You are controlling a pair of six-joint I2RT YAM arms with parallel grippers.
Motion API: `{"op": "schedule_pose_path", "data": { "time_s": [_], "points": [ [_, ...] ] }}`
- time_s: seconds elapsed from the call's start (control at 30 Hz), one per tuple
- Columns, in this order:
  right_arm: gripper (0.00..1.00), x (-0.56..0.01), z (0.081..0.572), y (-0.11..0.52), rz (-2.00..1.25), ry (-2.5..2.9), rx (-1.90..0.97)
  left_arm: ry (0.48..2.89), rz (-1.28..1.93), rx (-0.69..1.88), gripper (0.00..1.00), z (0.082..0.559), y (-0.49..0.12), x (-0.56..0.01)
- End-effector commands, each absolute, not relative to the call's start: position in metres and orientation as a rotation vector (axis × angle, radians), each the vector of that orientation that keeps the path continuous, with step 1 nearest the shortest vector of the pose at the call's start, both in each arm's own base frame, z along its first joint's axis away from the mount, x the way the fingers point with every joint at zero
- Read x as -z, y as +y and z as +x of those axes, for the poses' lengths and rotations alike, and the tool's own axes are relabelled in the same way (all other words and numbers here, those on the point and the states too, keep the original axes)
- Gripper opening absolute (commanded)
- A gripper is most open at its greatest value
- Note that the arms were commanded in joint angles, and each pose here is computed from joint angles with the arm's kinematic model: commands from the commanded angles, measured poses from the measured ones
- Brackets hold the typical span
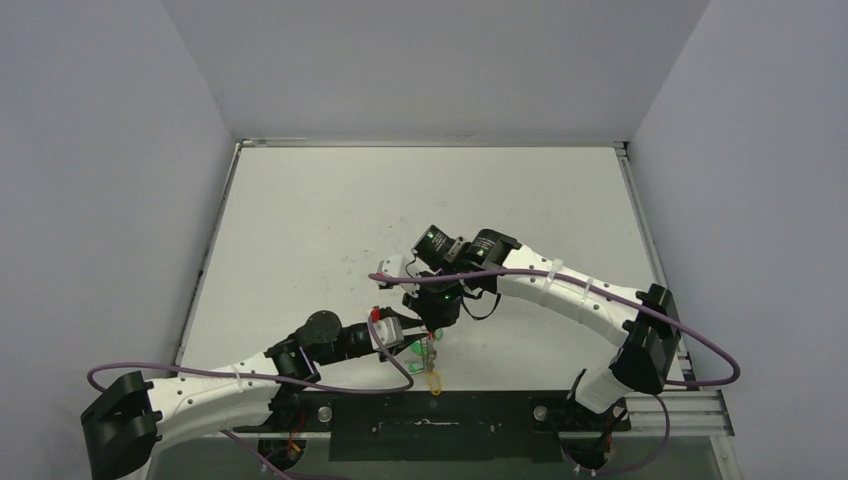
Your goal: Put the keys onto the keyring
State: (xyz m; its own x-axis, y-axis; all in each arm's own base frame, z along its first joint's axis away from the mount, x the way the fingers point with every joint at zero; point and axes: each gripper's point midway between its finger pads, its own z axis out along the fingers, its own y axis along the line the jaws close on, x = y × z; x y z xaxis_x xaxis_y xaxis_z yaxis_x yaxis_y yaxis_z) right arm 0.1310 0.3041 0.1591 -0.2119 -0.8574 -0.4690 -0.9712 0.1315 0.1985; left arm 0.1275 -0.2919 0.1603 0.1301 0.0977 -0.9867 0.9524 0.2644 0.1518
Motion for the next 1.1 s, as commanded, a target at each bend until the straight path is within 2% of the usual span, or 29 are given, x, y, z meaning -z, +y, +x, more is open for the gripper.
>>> {"op": "schedule_pose_path", "data": {
  "time_s": [0.0, 0.33, 0.57, 0.7, 0.77, 0.83, 1.07],
  "points": [
    [0.0, -0.182, 0.137, 0.317, -1.754, 2.095, -0.695, 1.214, 1.095, 0.882, 0.22, 0.128, -0.296, -0.186],
    [0.0, -0.182, 0.131, 0.324, -1.771, 2.083, -0.705, 1.229, 1.109, 0.897, 0.0, 0.127, -0.301, -0.184],
    [0.01, -0.188, 0.137, 0.326, -1.746, 2.064, -0.672, 1.239, 1.133, 0.903, 0.0, 0.126, -0.303, -0.181],
    [0.2, -0.203, 0.14, 0.328, -1.715, 1.984, -0.71, 1.204, 1.08, 0.926, 0.0, 0.124, -0.3, -0.188],
    [0.36, -0.21, 0.141, 0.327, -1.687, 1.942, -0.737, 1.176, 1.04, 0.942, 0.0, 0.124, -0.298, -0.193],
    [0.44, -0.219, 0.143, 0.328, -1.646, 1.882, -0.785, 1.147, 1.002, 0.952, 0.0, 0.123, -0.295, -0.198],
    [0.44, -0.25, 0.136, 0.315, -1.564, 1.568, -1.093, 1.032, 0.916, 0.983, 0.0, 0.118, -0.286, -0.217]
  ]
}}
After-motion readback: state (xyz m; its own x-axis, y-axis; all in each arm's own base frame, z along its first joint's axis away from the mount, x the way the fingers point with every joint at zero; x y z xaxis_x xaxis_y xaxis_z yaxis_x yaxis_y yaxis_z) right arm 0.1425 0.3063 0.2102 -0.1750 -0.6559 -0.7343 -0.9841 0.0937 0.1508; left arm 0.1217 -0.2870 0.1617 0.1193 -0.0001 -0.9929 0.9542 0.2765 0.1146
